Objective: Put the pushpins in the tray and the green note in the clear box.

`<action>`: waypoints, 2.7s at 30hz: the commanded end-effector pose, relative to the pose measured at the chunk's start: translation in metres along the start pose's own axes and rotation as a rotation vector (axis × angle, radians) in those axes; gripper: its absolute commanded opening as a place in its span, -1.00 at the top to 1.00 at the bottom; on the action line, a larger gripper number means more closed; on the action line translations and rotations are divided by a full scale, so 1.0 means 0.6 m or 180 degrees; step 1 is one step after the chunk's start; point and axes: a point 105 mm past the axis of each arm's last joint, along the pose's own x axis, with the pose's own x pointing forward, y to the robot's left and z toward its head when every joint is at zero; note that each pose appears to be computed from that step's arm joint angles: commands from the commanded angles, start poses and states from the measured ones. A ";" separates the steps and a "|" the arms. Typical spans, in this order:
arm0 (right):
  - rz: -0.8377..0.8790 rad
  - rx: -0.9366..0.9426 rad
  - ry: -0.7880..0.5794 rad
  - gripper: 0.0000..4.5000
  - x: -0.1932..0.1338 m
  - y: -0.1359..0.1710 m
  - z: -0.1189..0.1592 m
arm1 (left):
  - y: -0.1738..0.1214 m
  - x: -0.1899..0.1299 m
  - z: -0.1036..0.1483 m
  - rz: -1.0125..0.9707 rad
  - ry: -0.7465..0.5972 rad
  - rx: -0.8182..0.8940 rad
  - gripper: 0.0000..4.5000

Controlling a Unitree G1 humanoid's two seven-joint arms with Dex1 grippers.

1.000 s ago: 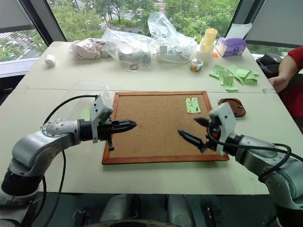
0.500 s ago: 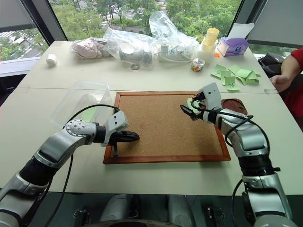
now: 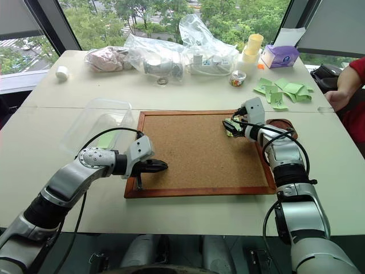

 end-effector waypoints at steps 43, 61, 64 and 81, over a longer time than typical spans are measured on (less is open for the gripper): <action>-0.0991 0.0202 -0.1051 0.99 -0.103 -0.102 0.085 | -0.023 0.013 -0.027 -0.0071 0.0232 -0.0147 1.00; -0.1378 0.0443 -0.0374 0.99 -0.154 -0.150 -0.033 | 0.001 -0.004 -0.034 -0.0023 0.0341 0.0006 1.00; -0.1312 0.0463 -0.0375 0.99 -0.139 -0.149 -0.033 | 0.000 -0.003 -0.035 -0.0035 0.0346 0.0005 1.00; -0.1268 0.0450 -0.0504 -0.98 -0.131 -0.156 -0.021 | -0.005 0.000 -0.042 0.0002 0.0336 -0.0072 1.00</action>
